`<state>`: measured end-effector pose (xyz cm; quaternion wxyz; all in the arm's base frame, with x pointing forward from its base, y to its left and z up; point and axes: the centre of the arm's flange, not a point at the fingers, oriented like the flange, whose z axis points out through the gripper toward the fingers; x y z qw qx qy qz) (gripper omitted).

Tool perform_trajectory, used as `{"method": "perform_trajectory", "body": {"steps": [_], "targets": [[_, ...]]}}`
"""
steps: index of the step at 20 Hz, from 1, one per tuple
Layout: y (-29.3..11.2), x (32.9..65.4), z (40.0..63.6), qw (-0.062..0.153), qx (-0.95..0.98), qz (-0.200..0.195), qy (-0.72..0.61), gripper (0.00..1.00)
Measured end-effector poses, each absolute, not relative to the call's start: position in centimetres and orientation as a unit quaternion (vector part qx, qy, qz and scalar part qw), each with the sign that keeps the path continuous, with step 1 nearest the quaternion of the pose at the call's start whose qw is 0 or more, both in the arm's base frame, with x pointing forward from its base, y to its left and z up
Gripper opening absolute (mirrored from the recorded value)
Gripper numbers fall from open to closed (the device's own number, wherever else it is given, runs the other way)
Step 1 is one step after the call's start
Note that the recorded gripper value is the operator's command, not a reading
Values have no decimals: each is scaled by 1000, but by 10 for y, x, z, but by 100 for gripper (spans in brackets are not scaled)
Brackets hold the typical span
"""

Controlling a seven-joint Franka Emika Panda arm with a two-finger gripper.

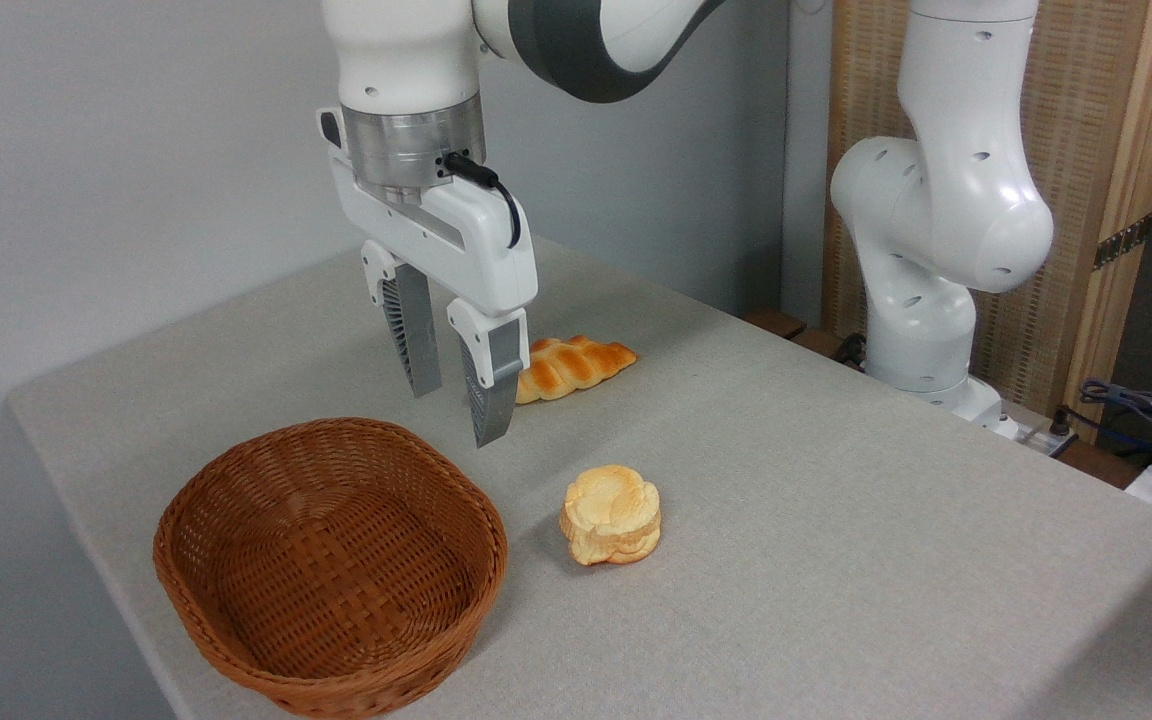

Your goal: Put bread into the basket

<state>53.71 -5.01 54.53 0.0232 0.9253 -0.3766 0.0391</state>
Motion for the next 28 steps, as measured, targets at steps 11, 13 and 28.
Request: {"method": "perform_trajectory", "body": {"steps": [11,13,28], "targets": [[-50,536,545,24,925,36,-377,100],[-50,536,545,24,925,36,-377,100],[-42,532,543,25,925,16,-378,100]]}}
